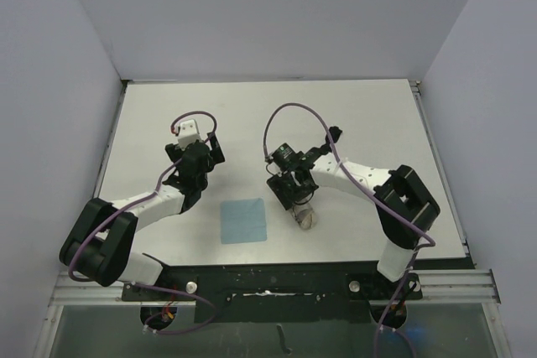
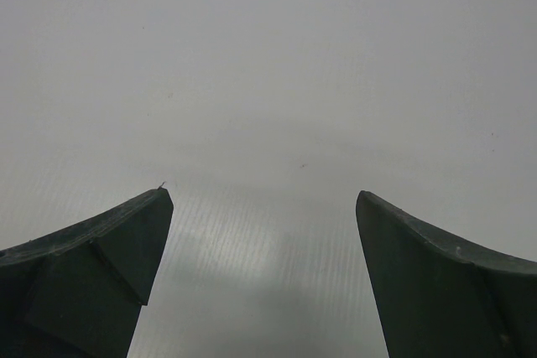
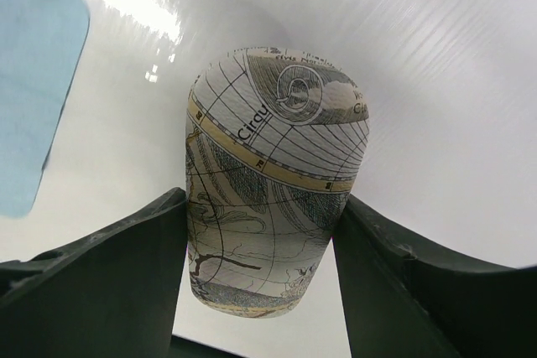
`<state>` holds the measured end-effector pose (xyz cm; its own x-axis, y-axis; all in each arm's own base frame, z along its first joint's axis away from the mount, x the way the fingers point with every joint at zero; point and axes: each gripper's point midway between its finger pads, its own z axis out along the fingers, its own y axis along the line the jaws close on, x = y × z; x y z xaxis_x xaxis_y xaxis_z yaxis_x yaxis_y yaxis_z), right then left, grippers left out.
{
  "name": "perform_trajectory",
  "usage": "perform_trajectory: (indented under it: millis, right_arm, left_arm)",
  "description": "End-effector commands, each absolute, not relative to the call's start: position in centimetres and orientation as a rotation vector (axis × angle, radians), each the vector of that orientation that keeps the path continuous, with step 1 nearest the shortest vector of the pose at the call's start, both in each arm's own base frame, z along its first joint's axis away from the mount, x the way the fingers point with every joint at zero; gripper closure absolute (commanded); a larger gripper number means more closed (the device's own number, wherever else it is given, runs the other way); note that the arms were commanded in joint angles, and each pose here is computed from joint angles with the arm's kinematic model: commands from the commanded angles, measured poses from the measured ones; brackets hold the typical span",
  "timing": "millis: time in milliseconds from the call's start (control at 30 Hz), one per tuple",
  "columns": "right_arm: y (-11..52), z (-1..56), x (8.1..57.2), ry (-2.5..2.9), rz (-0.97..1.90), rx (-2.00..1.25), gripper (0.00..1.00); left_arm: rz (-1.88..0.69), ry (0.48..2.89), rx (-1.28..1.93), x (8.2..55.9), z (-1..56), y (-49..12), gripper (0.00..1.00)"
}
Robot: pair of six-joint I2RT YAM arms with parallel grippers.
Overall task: Organize the sunglasses
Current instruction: Pick up the sunglasses case from the center of the board, then place the sunglasses case at the center of the board.
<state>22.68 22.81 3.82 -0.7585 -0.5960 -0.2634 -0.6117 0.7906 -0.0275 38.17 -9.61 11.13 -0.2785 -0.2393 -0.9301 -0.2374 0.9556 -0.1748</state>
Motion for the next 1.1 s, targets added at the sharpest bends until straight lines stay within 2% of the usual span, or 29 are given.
perform_trajectory:
  millis: [0,400,600,800,867,1000,1067]
  right_arm:
    - [24.3,6.0,27.9,2.603,0.1,-0.904,0.96]
    - [25.6,4.8,37.6,2.581,0.061,-0.878,0.96]
    - [26.2,4.6,40.0,2.564,0.077,-0.844,0.95]
    - [26.5,4.6,40.3,2.557,0.108,-0.811,0.94]
    - [26.8,4.7,40.1,2.549,0.138,-0.804,0.88]
    - [27.1,4.7,39.5,2.53,0.193,-0.781,0.68]
    - [27.1,4.6,39.3,2.528,0.204,-0.774,0.64]
  left_arm:
    - [-0.05,1.827,-0.363,39.0,12.2,-10.1,0.07]
    - [-0.044,1.84,-0.36,39.3,11.7,-10.2,0.07]
    - [-0.04,1.841,-0.362,39.4,11.6,-10.2,0.07]
    - [-0.039,1.848,-0.361,39.4,11.3,-10.3,0.07]
    - [-0.037,1.846,-0.363,39.4,11.3,-10.2,0.07]
    - [-0.029,1.843,-0.369,39.4,11.4,-10.0,0.07]
    - [-0.03,1.841,-0.371,39.4,11.4,-10.0,0.07]
